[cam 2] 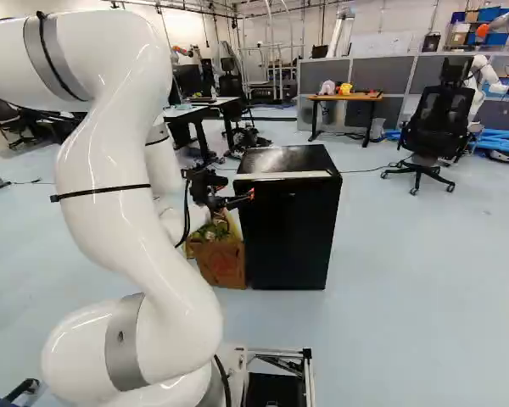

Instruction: Grab a drink from the fridge

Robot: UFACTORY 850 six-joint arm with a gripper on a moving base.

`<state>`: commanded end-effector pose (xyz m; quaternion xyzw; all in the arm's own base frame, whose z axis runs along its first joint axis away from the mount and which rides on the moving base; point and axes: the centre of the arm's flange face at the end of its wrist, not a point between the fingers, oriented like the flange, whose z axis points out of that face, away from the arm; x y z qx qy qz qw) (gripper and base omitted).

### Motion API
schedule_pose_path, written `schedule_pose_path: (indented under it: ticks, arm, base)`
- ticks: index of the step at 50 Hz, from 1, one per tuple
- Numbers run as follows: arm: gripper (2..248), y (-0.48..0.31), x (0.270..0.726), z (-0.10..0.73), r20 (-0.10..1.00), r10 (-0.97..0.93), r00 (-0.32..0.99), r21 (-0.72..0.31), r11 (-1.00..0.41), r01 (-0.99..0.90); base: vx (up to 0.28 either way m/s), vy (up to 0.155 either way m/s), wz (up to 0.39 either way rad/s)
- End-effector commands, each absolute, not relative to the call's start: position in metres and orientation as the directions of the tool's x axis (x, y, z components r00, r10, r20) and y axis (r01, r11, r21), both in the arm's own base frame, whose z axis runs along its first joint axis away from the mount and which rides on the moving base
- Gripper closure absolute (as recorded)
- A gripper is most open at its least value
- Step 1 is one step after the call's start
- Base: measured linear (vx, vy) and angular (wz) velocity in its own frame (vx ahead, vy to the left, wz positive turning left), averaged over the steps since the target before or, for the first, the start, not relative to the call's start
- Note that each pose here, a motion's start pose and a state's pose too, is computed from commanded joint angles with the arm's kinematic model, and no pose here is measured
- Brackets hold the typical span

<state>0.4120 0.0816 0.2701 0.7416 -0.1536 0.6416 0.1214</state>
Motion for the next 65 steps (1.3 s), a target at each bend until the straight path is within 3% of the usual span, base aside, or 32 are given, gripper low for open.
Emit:
schedule_pose_path:
  ticks: [65]
  arm:
    - [3, 0.117, 0.431, 0.263, 0.990, -0.124, 0.073, -0.061, -0.820, -0.570]
  base:
    - [0.000, 0.000, 0.000]
